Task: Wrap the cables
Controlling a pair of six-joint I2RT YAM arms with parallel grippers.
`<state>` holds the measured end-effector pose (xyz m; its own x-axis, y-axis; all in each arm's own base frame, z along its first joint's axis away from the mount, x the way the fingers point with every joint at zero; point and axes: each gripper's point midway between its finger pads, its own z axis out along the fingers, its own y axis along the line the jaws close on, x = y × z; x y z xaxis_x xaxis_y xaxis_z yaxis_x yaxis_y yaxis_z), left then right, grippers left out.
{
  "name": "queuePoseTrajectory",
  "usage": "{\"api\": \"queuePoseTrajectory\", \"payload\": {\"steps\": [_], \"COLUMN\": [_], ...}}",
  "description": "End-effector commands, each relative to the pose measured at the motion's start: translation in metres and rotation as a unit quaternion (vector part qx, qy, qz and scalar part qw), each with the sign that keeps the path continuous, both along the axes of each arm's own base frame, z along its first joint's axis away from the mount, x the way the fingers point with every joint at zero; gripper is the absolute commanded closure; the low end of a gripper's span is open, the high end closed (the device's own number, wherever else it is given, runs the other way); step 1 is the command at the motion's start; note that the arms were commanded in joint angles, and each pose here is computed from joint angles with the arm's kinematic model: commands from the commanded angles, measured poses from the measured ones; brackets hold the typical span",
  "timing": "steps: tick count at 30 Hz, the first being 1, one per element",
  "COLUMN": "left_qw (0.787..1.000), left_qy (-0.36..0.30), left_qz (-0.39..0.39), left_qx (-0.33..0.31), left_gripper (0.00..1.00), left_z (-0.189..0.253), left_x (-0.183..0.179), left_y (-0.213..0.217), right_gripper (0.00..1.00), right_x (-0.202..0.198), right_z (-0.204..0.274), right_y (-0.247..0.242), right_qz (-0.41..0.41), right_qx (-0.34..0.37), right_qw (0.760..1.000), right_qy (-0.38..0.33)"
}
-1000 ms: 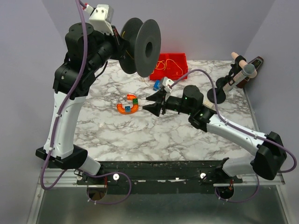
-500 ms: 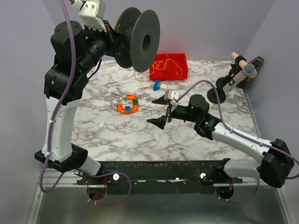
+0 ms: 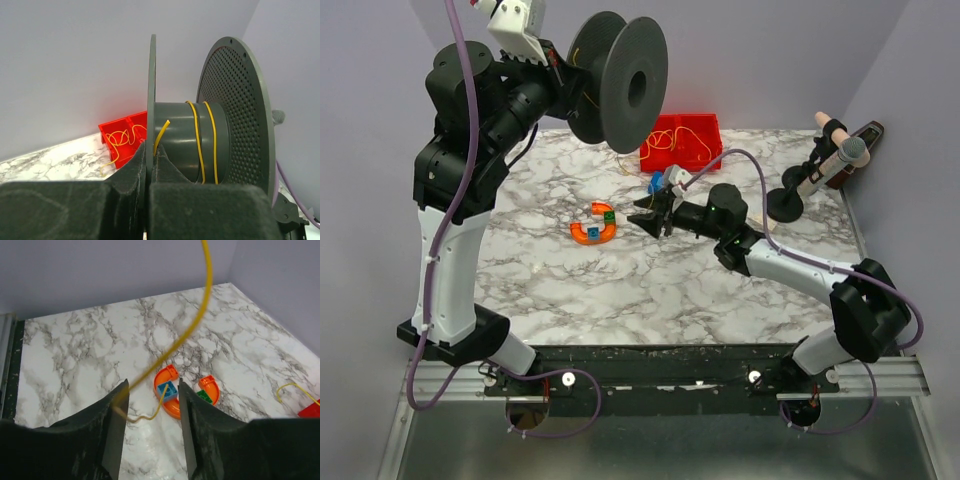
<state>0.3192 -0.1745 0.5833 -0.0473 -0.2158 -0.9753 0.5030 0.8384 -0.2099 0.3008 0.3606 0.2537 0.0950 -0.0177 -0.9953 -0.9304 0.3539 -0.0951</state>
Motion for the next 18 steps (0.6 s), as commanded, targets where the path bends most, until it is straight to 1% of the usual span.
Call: {"api": "queuePoseTrajectory", "payload": {"steps": [1, 3, 5, 6, 7, 10, 12, 14, 16, 18], "left_qw": [0.999, 0.998, 0.998, 0.998, 0.998, 0.997, 0.995, 0.988, 0.982, 0.974], "left_qy": [-0.037, -0.042, -0.048, -0.051, -0.051, -0.058, -0.066, -0.064, -0.054, -0.04], "left_qz": [-0.014, -0.014, -0.011, -0.011, -0.013, -0.037, -0.079, -0.139, -0.168, -0.186], "left_qx": [-0.032, -0.034, -0.033, -0.034, -0.034, -0.029, -0.014, 0.018, 0.061, 0.12], "left_gripper": [1.0, 1.0, 1.0, 1.0, 1.0, 1.0, 1.0, 1.0, 1.0, 1.0], "left_z": [0.028, 0.032, 0.035, 0.037, 0.038, 0.04, 0.038, 0.025, 0.002, -0.031], "left_x": [-0.008, -0.011, -0.014, -0.015, -0.017, -0.026, -0.038, -0.056, -0.064, -0.065], "left_y": [-0.002, -0.001, 0.002, 0.003, 0.003, -0.001, -0.011, -0.024, -0.028, -0.03], "right_gripper": [0.6, 0.69, 0.83, 0.93, 0.99, 0.99, 0.99, 0.99, 0.99, 0.99], "right_x": [0.003, 0.005, 0.006, 0.006, 0.008, 0.022, 0.04, 0.063, 0.082, 0.099], "right_z": [0.023, 0.016, 0.009, 0.008, 0.004, -0.002, -0.008, -0.013, -0.011, -0.005], "right_y": [0.019, 0.023, 0.024, 0.023, 0.022, 0.011, -0.007, -0.035, -0.066, -0.095], "right_qz": [0.035, 0.04, 0.04, 0.038, 0.032, 0.006, -0.019, -0.058, -0.102, -0.148], "right_qx": [0.032, 0.025, 0.021, 0.021, 0.02, 0.023, 0.03, 0.031, 0.028, 0.018], "right_qw": [0.999, 0.999, 0.999, 0.999, 0.999, 0.999, 0.997, 0.993, 0.989, 0.983], "right_qy": [-0.02, -0.008, -0.001, 0.001, 0.006, 0.027, 0.067, 0.095, 0.106, 0.106]}}
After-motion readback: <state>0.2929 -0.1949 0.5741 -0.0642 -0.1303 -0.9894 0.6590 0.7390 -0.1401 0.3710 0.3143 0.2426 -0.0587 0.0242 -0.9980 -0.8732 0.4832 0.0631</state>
